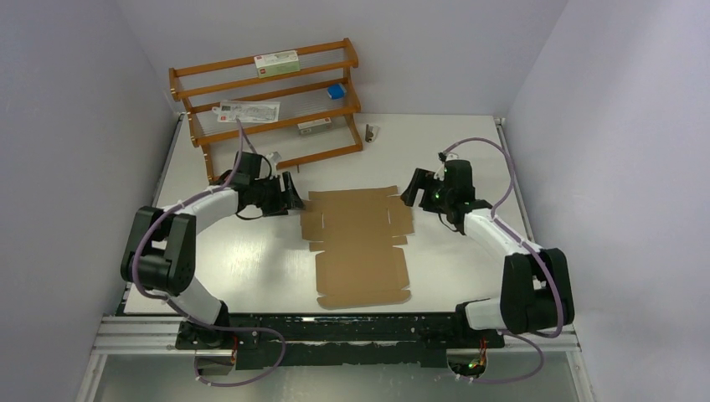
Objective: Fold the paper box
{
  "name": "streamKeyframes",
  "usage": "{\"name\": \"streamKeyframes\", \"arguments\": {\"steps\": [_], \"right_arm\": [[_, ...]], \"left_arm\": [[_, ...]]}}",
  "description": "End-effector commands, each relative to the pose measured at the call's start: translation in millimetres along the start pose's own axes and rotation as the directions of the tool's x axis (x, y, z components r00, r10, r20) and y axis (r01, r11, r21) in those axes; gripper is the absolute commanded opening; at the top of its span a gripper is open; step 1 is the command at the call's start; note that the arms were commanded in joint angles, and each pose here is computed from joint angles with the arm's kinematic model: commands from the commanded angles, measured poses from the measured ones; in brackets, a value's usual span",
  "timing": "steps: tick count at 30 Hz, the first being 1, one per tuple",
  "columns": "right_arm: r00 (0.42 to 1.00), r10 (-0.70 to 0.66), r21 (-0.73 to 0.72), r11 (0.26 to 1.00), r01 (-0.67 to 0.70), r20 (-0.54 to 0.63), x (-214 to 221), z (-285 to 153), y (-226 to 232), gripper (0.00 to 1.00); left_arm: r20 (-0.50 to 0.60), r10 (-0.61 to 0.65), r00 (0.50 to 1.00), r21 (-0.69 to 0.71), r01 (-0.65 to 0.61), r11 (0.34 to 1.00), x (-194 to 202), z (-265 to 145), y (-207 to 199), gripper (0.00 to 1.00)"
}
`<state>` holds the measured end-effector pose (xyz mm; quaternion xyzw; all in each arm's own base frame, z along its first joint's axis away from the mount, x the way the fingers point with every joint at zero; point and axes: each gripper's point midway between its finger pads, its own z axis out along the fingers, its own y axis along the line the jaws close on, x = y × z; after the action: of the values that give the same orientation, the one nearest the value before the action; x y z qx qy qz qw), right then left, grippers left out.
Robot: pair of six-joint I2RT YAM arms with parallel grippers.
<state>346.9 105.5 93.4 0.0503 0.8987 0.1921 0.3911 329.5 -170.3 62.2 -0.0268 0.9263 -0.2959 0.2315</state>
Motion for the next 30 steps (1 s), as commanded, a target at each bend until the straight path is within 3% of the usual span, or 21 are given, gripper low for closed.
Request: {"name": "streamKeyframes", "arguments": {"steps": [1, 5, 10, 18, 30], "right_arm": [[0.999, 0.025, -0.084, 0.996, -0.022, 0.032, -25.7, 11.4, 18.8, 0.86], [0.998, 0.057, -0.128, 0.990, -0.053, 0.033, -36.2, 30.1, 27.1, 0.84], [0.996, 0.091, -0.174, 0.981, -0.088, 0.011, -40.9, 54.6, 33.2, 0.80], [0.994, 0.089, -0.173, 0.980, -0.100, -0.068, -33.3, 80.5, 29.4, 0.68], [0.987, 0.069, -0.196, 0.976, -0.097, -0.142, -23.8, 107.6, 21.5, 0.63]], "left_arm": [[0.031, 0.000, 1.000, 0.076, -0.002, 0.997, -20.9, 9.7, -18.5, 0.68], [0.043, -0.015, 0.999, 0.036, 0.013, 0.999, -30.4, 14.7, -13.9, 0.61], [0.072, 0.025, 0.997, 0.004, -0.025, 1.000, -54.9, 15.8, -17.1, 0.61], [0.000, 0.045, 0.999, 0.022, -0.045, 0.999, -67.9, 36.2, -24.8, 0.58], [-0.090, 0.057, 0.994, 0.052, -0.052, 0.997, -60.6, 68.8, -32.5, 0.48]]}}
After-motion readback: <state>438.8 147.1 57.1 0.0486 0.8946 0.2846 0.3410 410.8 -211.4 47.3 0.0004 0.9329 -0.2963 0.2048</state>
